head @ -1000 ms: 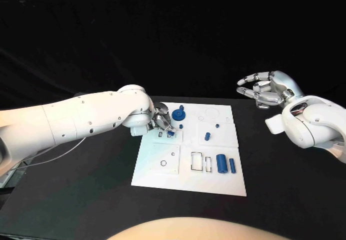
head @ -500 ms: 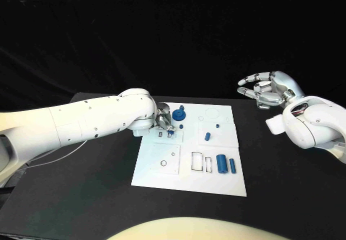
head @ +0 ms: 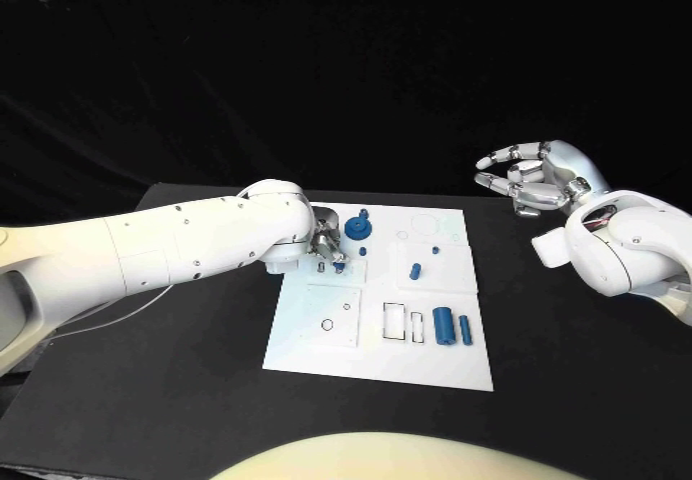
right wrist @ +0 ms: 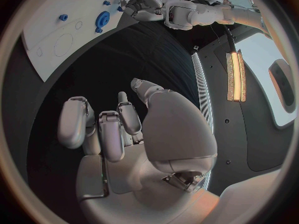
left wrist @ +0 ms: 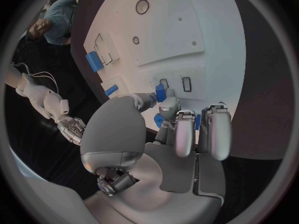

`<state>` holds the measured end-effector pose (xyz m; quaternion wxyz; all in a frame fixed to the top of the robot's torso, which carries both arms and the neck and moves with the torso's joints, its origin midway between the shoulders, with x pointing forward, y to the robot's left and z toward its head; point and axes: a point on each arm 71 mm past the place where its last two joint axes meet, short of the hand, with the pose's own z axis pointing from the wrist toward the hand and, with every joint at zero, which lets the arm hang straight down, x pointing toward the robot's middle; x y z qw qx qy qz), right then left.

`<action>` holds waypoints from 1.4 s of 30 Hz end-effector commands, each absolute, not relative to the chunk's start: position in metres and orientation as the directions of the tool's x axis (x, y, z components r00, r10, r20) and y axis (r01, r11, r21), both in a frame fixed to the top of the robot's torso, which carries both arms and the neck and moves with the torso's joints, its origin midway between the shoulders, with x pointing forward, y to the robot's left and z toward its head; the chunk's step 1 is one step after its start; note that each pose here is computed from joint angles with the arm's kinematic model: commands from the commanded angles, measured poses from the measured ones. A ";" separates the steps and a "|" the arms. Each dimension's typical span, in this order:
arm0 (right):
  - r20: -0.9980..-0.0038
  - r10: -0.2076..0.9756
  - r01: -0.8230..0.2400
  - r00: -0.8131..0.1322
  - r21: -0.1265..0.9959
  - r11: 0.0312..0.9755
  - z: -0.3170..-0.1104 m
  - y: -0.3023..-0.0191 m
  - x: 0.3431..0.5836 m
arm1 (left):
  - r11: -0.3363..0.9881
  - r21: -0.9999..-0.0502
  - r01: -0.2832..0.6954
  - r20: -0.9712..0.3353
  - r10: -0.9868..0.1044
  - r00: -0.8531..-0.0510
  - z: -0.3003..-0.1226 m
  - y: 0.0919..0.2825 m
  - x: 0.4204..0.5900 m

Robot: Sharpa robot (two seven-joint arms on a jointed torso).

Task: Assemble the parts on the task board

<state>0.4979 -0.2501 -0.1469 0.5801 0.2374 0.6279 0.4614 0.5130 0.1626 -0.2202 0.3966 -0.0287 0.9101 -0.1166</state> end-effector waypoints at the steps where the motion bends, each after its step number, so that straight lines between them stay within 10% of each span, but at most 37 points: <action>1: -0.514 0.829 -0.250 -0.219 0.851 0.462 -0.146 -0.248 0.497 | 0.978 -0.200 0.053 -0.726 -0.111 -0.679 -0.222 0.163 0.513; 42: -0.513 0.829 -0.254 -0.222 0.851 0.459 -0.146 -0.248 0.496 | 0.982 -0.174 0.072 -0.716 -0.075 -0.694 -0.226 0.162 0.508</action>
